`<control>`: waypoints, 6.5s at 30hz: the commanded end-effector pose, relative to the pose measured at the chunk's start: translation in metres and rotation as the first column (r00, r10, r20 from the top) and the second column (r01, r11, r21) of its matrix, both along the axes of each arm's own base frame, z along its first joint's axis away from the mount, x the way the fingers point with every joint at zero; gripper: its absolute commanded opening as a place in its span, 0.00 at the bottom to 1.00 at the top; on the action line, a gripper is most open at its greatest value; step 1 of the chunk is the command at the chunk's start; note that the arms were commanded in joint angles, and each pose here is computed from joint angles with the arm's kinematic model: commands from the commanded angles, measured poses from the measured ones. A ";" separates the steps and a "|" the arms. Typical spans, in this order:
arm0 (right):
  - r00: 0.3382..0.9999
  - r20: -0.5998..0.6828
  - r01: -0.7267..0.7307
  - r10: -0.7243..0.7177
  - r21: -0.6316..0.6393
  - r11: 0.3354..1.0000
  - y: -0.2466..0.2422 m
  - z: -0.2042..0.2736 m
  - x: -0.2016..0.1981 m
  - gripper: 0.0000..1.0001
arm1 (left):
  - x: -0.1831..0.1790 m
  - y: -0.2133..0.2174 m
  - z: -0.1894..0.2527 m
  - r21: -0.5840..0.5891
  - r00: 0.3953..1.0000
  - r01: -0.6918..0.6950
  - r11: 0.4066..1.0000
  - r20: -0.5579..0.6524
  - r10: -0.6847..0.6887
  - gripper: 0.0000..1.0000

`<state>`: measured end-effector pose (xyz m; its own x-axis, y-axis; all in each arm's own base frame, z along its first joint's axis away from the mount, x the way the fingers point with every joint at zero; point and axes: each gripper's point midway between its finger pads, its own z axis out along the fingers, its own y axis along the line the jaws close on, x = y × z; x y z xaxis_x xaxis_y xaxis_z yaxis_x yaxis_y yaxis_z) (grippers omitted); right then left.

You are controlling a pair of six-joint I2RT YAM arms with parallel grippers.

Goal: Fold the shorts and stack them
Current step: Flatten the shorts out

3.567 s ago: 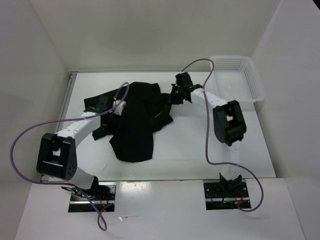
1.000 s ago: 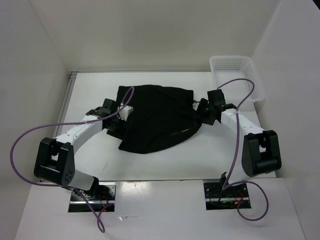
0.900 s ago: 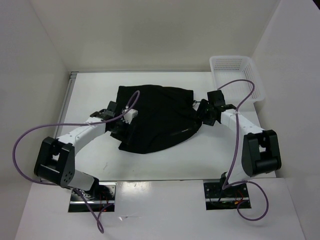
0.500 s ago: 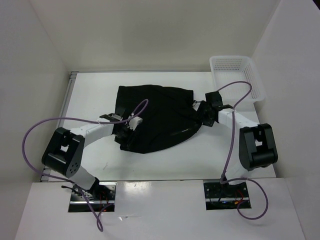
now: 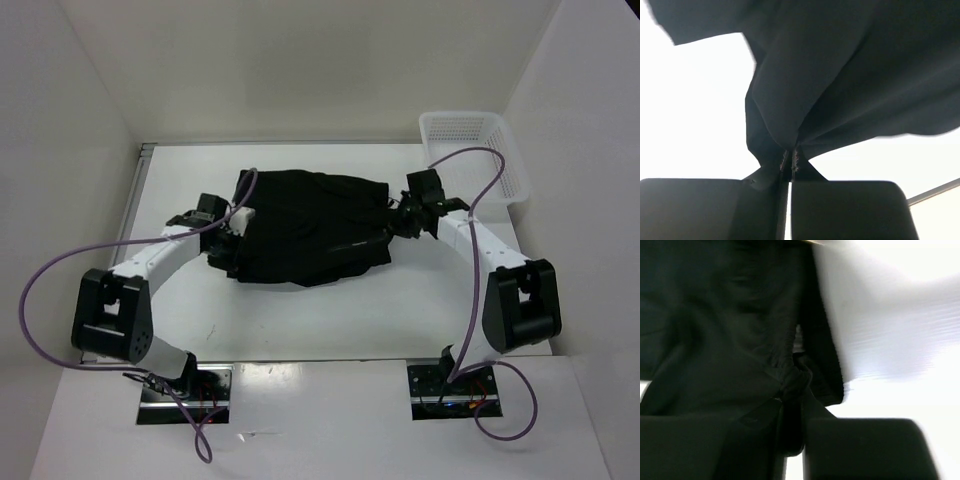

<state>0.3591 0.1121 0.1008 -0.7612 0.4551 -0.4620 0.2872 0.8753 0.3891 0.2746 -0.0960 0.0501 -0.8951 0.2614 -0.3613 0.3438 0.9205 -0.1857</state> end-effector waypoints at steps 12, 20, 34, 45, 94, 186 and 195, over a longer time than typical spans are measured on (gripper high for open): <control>0.951 0.155 -0.283 0.268 0.080 0.956 0.120 0.051 0.087 0.58 | 0.022 0.052 0.014 -0.028 0.982 -0.185 0.982 0.023 0.185 0.01; 0.968 0.142 -0.206 0.206 -0.013 0.979 0.048 0.036 0.027 0.62 | 0.020 0.055 0.006 -0.022 0.981 -0.195 0.981 0.002 0.195 0.01; 0.956 -0.047 -0.291 0.289 -0.032 0.956 0.045 -0.062 0.001 0.50 | 0.010 0.052 -0.004 -0.033 0.981 -0.190 0.981 -0.039 0.188 0.03; 0.928 -0.046 -0.370 0.371 0.027 0.929 0.065 -0.056 -0.019 0.35 | 0.010 0.050 -0.004 -0.042 0.982 -0.187 0.982 -0.041 0.185 0.03; 0.949 -0.178 -0.263 0.260 0.006 0.965 0.045 -0.049 -0.035 0.43 | -0.010 0.067 -0.008 0.058 0.975 -0.216 0.975 -0.041 0.218 0.04; 0.990 0.036 -0.143 0.139 0.153 0.978 0.038 0.015 -0.059 0.65 | -0.032 0.093 0.017 0.036 0.943 -0.326 0.945 -0.057 0.328 0.41; 0.991 -0.070 -0.104 0.116 0.158 0.982 0.049 -0.037 -0.027 0.67 | -0.026 0.108 0.009 0.098 0.933 -0.356 0.929 -0.020 0.359 0.60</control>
<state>0.3046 0.1508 0.0550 -0.8674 0.4099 -0.2821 0.2508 0.8498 0.4637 0.2424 0.0059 0.0599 -0.9548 -0.0467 -0.2936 -0.0100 0.9921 -0.1252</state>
